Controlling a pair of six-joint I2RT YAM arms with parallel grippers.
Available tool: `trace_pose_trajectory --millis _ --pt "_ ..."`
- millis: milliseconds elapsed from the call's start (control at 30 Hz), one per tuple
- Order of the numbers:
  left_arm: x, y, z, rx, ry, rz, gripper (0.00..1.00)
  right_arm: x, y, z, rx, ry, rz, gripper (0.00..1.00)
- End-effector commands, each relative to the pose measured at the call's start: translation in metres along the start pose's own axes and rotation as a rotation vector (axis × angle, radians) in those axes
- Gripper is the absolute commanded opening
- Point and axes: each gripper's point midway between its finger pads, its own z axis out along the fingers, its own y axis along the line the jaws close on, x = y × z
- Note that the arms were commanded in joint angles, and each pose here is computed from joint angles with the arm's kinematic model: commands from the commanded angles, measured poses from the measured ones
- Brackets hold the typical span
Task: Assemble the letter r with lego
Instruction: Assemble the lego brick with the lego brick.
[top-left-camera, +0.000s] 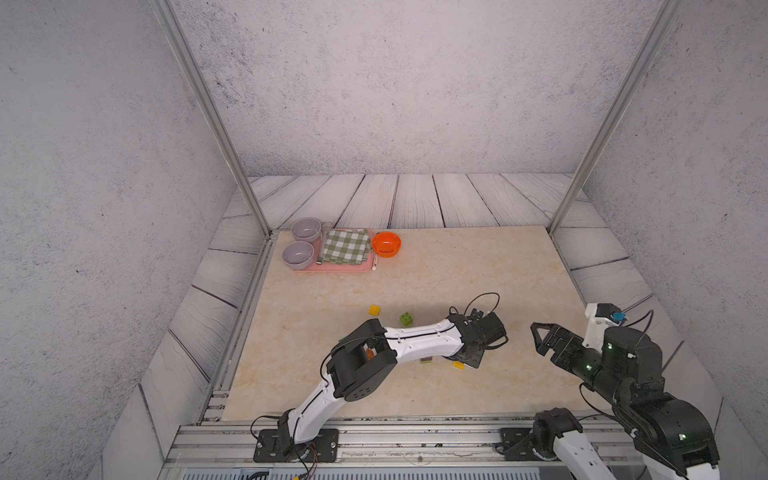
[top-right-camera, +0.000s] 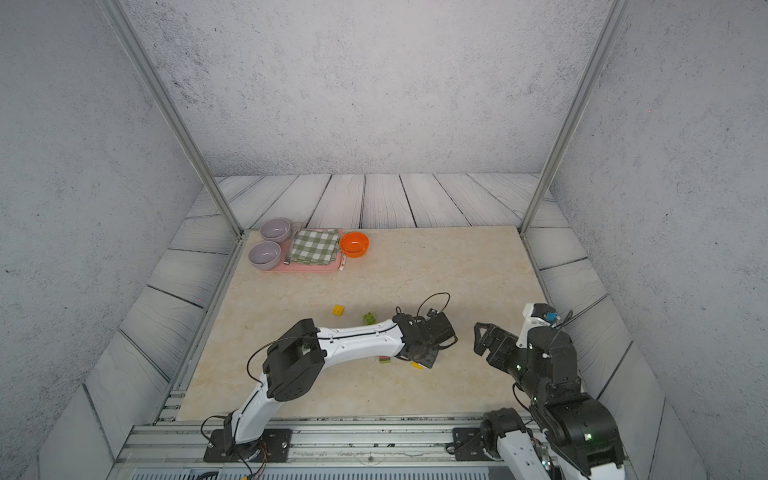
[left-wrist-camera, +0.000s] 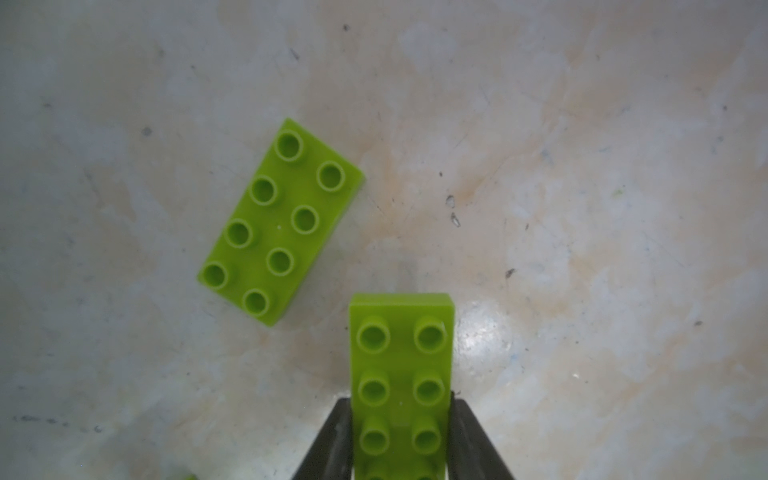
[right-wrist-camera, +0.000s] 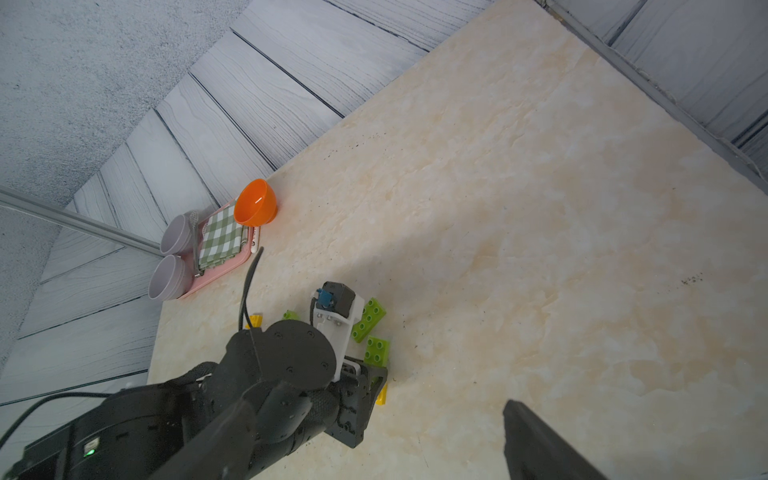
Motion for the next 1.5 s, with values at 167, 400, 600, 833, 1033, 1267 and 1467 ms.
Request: trace_pose_trajectory --millis 167,400,600,833,1033,1267,1467 --pt "0.003 0.009 -0.001 -0.014 -0.004 -0.033 0.0 0.004 0.001 0.006 -0.011 0.018 0.008 0.96" --pt "0.01 0.01 0.013 -0.018 0.013 -0.063 0.0 0.004 0.0 0.005 -0.005 0.017 0.006 0.96" --pt "0.023 0.021 0.022 -0.052 0.024 -0.083 0.0 0.006 -0.001 0.008 -0.002 0.024 0.01 0.96" --pt "0.037 0.029 0.033 -0.098 0.078 -0.059 0.0 0.008 0.0 0.008 -0.014 0.026 0.019 0.96" --pt "0.043 0.023 0.04 -0.111 0.12 -0.022 0.0 0.012 -0.003 0.008 -0.007 0.03 0.019 0.96" --pt "0.054 0.027 0.046 -0.104 0.13 -0.068 0.0 0.013 -0.003 0.008 -0.012 0.031 0.019 0.96" --pt "0.058 0.03 0.047 -0.104 0.133 -0.093 0.0 0.014 -0.004 0.008 -0.008 0.037 0.017 0.96"
